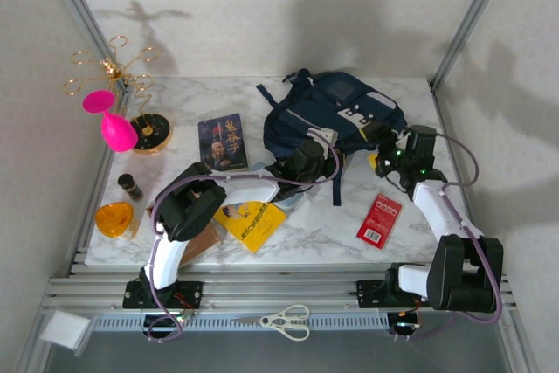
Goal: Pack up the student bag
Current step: Unzip the student bag at the top-center of the table.
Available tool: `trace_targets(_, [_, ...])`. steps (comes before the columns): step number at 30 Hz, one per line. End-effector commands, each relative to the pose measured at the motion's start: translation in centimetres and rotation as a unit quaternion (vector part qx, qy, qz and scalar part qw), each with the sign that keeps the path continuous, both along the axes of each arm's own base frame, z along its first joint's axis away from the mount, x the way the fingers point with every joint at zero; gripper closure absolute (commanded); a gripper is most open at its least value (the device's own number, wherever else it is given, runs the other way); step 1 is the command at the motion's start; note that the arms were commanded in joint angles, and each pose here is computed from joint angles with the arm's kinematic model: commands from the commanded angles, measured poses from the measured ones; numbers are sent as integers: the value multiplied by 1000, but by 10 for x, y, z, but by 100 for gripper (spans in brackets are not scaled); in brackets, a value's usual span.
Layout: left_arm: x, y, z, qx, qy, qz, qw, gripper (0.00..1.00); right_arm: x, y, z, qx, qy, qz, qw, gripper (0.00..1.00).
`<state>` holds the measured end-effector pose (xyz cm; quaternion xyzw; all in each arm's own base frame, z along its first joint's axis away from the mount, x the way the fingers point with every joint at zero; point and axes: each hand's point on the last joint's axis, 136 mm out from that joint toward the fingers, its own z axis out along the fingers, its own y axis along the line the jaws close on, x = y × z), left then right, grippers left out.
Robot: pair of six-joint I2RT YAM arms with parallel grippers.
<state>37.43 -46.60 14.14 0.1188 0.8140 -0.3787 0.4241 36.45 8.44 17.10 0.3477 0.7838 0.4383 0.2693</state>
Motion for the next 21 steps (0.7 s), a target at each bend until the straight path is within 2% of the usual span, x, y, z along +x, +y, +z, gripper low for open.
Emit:
trace_targets(1, [10,-11,42,-57,-32,6,998,100,1,15,-6,35,17,-7,999,10])
trace_targets(9, [6,-15,37,-54,-25,-7,998,100,40,28,-13,63,16,-20,998,35])
trace_targets(17, [-2,-15,22,-21,3,-18,1000,100,66,23,-19,25,12,-29,999,85])
trace_targets(21, [-9,0,7,6,39,-2,999,100,73,11,-17,19,2,-37,999,98])
